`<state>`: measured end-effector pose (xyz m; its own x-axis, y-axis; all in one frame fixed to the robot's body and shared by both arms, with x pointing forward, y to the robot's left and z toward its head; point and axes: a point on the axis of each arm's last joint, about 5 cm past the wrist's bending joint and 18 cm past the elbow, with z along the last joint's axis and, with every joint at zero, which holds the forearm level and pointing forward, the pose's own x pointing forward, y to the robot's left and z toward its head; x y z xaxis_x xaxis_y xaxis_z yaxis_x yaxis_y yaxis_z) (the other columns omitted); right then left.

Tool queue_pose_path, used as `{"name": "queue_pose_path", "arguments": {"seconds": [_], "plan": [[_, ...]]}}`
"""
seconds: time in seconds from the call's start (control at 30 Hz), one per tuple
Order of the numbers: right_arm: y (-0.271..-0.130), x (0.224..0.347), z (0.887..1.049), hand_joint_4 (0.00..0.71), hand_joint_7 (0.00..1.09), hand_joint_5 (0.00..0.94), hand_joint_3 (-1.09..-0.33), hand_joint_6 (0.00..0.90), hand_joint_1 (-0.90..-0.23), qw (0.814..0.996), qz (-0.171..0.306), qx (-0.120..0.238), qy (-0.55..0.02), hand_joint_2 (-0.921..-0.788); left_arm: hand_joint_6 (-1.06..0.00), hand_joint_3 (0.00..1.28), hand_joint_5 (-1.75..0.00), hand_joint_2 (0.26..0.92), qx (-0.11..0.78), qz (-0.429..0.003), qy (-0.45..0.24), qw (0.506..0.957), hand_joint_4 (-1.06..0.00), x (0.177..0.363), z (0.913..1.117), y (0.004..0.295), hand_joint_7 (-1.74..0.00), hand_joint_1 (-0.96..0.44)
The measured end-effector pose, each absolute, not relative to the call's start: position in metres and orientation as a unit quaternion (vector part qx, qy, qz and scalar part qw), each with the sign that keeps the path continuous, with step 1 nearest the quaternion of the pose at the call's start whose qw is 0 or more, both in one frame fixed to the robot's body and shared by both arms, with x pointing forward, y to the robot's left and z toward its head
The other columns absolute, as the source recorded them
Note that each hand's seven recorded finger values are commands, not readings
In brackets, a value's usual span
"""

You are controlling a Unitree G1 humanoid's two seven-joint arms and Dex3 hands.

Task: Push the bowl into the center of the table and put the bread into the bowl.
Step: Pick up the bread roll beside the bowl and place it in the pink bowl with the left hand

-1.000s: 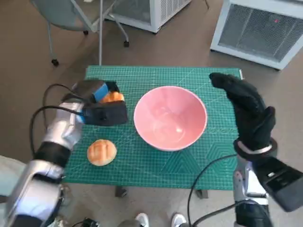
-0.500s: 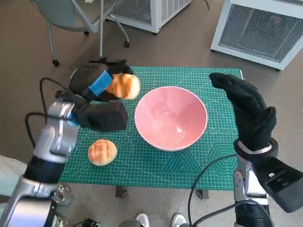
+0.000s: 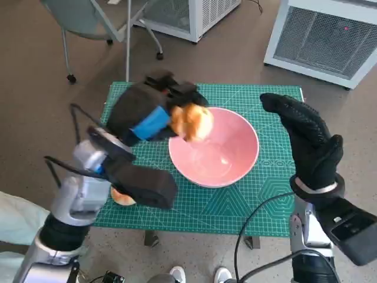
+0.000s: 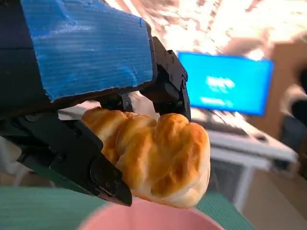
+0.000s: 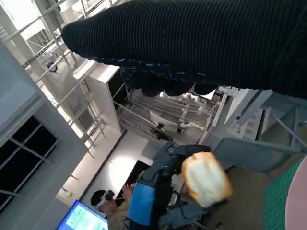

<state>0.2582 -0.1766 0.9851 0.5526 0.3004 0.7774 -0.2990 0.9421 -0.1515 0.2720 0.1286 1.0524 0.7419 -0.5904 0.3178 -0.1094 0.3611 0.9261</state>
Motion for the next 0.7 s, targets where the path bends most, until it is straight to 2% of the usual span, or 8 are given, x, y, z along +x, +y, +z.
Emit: {"name": "queue_pose_path", "arguments": {"seconds": [0.3, 0.6, 0.67, 0.7], "plan": [[-0.177, 0.257, 0.984, 0.076, 0.47, 0.0, -0.707, -0.001, -0.671, 0.881, 0.169, -0.002, -0.441, -0.921, -0.65, 0.01, -1.02, 0.916, 0.55, -0.228, -0.307, 0.742, -0.81, 0.281, 1.026, 0.112, -1.15, 0.0], [-0.178, 0.256, 0.985, 0.07, 0.46, 0.0, -0.707, -0.001, -0.669, 0.881, 0.168, -0.002, -0.442, -0.921, -0.63, 0.03, -1.08, 0.92, 0.555, -0.264, -0.272, 0.74, -0.78, 0.29, 1.008, 0.098, -1.14, 0.0], [-0.178, 0.256, 0.985, 0.07, 0.46, 0.0, -0.707, -0.001, -0.67, 0.881, 0.169, -0.002, -0.443, -0.921, -0.51, 0.12, -1.2, 0.921, 0.554, -0.271, -0.263, 0.742, -0.7, 0.292, 1.005, 0.096, -1.22, 0.0], [-0.178, 0.256, 0.985, 0.07, 0.46, 0.0, -0.707, -0.001, -0.672, 0.881, 0.169, -0.002, -0.442, -0.921, -0.46, 0.12, -1.09, 0.909, 0.555, -0.275, -0.257, 0.742, -0.64, 0.292, 1.004, 0.095, -1.11, 0.01]]}}
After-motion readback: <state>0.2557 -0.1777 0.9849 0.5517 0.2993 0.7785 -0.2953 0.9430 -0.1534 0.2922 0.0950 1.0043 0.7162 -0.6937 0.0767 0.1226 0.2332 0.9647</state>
